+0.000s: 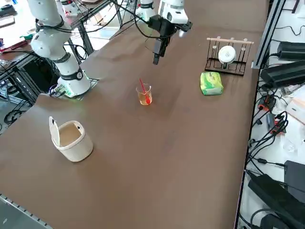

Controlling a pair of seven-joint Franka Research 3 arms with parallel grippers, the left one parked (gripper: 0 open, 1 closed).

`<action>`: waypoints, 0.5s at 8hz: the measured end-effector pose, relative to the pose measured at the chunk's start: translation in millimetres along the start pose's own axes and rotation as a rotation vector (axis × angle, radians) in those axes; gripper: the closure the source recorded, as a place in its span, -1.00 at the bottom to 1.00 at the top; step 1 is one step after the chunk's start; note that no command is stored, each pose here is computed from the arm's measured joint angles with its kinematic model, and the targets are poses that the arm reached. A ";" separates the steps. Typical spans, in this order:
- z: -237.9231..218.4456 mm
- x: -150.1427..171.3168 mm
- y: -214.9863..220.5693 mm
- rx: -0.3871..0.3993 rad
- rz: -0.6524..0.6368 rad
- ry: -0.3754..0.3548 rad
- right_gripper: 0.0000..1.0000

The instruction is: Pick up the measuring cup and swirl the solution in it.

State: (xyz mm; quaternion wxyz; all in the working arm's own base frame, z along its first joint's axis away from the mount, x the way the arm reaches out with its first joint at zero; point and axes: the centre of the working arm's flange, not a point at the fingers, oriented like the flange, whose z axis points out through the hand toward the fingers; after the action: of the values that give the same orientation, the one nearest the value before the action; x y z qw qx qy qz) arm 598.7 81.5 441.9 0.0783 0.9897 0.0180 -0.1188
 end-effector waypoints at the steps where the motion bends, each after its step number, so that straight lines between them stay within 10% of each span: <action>1: -19.0 -0.6 26.0 0.052 -0.019 0.004 -1.00; 4: -67.5 -6.2 79.1 0.117 -0.031 0.076 -1.00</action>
State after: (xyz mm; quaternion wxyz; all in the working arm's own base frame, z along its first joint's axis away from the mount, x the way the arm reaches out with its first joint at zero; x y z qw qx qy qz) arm 612.7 14.0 520.1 0.0180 0.9960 0.0291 -0.0830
